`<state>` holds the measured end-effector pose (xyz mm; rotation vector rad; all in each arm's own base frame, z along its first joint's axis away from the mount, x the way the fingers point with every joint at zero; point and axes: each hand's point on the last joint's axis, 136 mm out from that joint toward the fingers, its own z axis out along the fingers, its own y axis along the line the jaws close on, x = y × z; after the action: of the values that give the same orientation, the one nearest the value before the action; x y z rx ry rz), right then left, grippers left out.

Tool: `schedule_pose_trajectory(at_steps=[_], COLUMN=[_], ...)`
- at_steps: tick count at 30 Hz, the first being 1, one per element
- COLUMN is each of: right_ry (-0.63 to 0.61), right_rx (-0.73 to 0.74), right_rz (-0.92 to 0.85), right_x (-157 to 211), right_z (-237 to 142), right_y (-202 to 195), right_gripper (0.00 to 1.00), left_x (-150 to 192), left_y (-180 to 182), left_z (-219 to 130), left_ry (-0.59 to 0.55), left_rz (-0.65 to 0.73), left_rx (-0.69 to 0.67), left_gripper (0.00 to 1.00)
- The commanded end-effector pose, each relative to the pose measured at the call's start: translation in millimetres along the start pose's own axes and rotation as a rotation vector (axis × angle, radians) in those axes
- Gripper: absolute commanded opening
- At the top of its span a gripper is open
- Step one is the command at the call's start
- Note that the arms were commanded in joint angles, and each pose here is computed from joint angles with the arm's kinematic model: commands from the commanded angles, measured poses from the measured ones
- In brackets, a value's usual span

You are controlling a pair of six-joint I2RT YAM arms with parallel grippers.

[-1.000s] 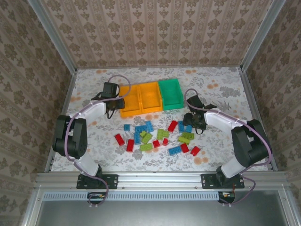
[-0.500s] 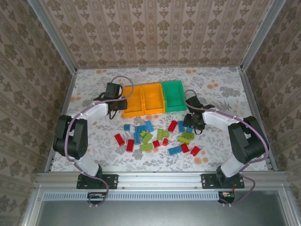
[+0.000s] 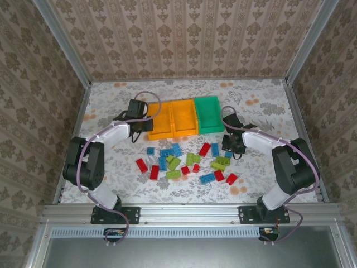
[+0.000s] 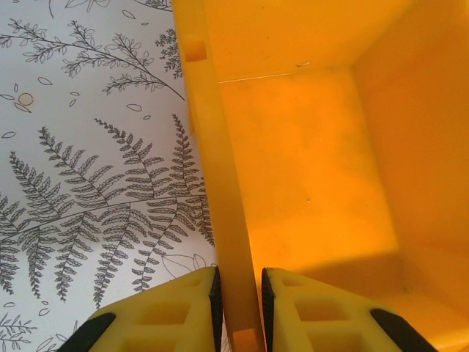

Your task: Sort the legos into containers by color

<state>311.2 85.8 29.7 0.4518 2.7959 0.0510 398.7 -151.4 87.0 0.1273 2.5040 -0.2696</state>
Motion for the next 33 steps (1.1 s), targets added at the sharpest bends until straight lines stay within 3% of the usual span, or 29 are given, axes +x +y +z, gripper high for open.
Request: schedule_pose_trajectory(at_steps=[1, 14, 24, 33], right_ry=[-0.039, -0.292, -0.324, -0.261], right_rx=[0.011, -0.264, -0.225, -0.05], right_rz=[0.014, -0.008, -0.115, -0.138], right_x=[-4, -69, -122, -148], right_z=[-16, -93, -64, -23], right_y=[-8, 46, 84, 69], right_gripper=[0.32, 0.31, 0.3, 0.29], left_x=[14, 27, 38, 45], left_y=[-10, -22, -50, -52], left_z=[-2, 2, 4, 6], left_ry=[0.037, 0.065, 0.084, 0.103], left_rz=[-0.001, 0.051, 0.141, 0.15], left_rx=[0.034, 0.042, 0.096, 0.088], left_gripper=[0.23, 0.25, 0.25, 0.26])
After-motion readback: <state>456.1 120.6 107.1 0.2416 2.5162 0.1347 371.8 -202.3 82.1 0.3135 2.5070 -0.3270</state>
